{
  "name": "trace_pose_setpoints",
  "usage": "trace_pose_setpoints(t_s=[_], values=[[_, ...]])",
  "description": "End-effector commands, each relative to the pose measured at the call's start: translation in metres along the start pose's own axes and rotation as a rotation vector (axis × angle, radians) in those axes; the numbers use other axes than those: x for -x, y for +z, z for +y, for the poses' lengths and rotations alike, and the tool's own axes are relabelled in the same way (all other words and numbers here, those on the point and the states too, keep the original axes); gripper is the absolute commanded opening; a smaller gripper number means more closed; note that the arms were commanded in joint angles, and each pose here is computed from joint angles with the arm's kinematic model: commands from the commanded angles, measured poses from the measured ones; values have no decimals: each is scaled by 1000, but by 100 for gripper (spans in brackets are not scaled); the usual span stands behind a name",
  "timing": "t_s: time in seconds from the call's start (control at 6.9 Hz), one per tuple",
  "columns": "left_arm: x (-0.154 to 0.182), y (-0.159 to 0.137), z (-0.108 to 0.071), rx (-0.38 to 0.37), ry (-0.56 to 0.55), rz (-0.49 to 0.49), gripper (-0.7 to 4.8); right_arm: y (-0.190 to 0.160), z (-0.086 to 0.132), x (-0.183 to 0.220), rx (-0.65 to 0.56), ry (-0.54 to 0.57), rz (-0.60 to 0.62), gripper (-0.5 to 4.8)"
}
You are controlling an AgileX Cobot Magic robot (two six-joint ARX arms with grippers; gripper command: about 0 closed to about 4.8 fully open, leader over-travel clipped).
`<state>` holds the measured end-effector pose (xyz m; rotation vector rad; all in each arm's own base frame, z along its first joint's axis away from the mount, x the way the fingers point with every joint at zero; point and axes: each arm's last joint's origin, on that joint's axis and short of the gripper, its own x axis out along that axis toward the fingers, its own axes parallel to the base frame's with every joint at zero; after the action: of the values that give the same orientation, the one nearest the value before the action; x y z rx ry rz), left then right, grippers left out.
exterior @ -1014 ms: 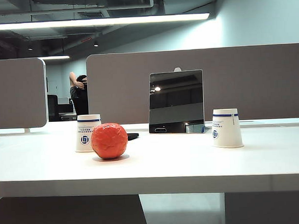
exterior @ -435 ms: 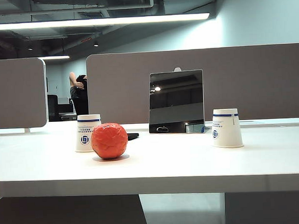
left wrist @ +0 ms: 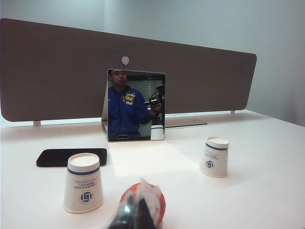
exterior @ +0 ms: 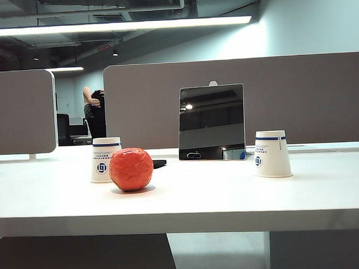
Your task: Carefully pick up the cup on the right and stack it on top of the cup on the left.
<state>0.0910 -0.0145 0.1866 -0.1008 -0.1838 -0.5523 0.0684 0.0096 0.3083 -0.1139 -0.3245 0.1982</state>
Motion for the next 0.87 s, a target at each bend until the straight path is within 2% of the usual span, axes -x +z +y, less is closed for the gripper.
trace_pose_setpoints(t_s=[0.14,0.29,0.43,0.72,0.87], values=[[0,1,0,-4,5,-8,-5,16,-5,-53,-32,138,133,234],[0,1,0,-4,5,-8,-5,-5,-5,-91,-55,236,186,236],[0,1,0,-4,5,-8,-5,-19,-6,-110,-88,262,204,255],[0,1,0,-5,5,-8,-5,-38,-6,-127,-143,259,253,308],[0,1,0,-5,6,-8,-5,-53,-5,-137,-162,262,307,308]])
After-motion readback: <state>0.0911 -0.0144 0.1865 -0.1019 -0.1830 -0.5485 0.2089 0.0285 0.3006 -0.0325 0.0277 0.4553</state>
